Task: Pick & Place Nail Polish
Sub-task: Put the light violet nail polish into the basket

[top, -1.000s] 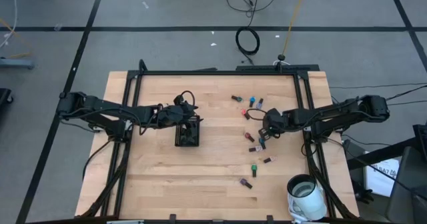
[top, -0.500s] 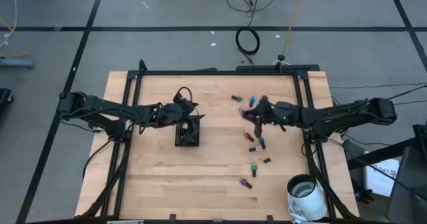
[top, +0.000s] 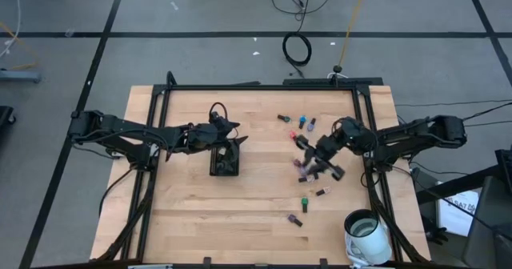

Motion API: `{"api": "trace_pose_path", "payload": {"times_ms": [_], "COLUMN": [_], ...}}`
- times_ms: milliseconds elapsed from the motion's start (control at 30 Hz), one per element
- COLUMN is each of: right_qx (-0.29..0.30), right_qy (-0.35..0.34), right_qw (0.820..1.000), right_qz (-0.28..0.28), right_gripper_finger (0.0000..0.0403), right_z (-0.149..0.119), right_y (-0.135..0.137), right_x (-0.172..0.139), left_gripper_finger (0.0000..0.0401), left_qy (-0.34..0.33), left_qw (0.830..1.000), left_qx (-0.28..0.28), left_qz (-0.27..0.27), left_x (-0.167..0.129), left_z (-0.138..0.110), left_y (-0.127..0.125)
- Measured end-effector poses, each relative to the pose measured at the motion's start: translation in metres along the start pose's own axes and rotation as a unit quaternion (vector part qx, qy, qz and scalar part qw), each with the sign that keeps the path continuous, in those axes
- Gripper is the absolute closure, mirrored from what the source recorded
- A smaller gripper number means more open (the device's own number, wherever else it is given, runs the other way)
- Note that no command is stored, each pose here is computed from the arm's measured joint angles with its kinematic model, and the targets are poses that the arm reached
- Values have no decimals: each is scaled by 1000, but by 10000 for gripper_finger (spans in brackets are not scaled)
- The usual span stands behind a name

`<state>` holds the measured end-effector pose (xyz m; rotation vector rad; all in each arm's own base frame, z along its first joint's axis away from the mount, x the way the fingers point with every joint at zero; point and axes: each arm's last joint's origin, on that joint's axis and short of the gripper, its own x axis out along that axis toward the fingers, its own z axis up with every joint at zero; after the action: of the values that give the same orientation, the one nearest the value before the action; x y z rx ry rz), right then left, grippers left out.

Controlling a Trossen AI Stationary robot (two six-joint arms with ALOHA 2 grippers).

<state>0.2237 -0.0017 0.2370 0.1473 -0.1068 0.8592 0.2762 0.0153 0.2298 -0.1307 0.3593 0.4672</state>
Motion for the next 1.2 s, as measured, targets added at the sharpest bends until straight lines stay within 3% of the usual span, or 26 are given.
{"api": "trace_pose_path", "payload": {"times_ms": [100,233,333,433,500,533,667,700,800,867,900,967,1133,1200], "right_qx": [-7,-19,-24,-41,-54,-63,-129,-153,-228,-269,-284,-302,-320,-312], "right_qy": [-3,0,18,78,150,190,334,359,418,447,452,444,414,398], "right_qw": [998,999,998,973,932,903,742,702,613,570,558,555,574,601], "right_qz": [60,50,-58,-215,-325,-381,-568,-596,-630,-635,-636,-635,-630,-619], "right_gripper_finger": [352,352,352,352,352,352,352,352,352,352,352,351,351,351], "right_z": [3,1,-9,-24,-32,-34,-34,-33,-29,-26,-25,-21,-17,-18], "right_y": [6,7,-4,-17,-26,-30,-38,-38,-36,-34,-34,-32,-29,-28], "right_x": [3,6,3,-4,-10,-13,-25,-26,-26,-24,-22,-17,-8,-6], "left_gripper_finger": [132,132,132,132,132,132,132,132,132,132,132,132,132,132], "left_qy": [-6,-6,-5,-3,-3,-3,-3,-3,-3,-3,-3,-3,-10,-19], "left_qw": [1000,1000,1000,1000,1000,1000,1000,1000,1000,1000,1000,1000,999,997], "left_qx": [-4,-6,-5,-2,-1,0,0,0,1,-2,-4,-10,-49,-71], "left_qz": [-6,-19,-18,-18,-18,-18,-18,-18,-18,-18,-18,-17,-18,-33], "left_x": [0,0,0,0,0,0,0,0,0,0,0,0,2,6], "left_z": [1,2,1,1,1,1,1,1,1,1,1,1,3,4], "left_y": [-1,-1,-1,-1,-1,-1,-1,-1,-1,-1,-1,-1,0,-1]}}
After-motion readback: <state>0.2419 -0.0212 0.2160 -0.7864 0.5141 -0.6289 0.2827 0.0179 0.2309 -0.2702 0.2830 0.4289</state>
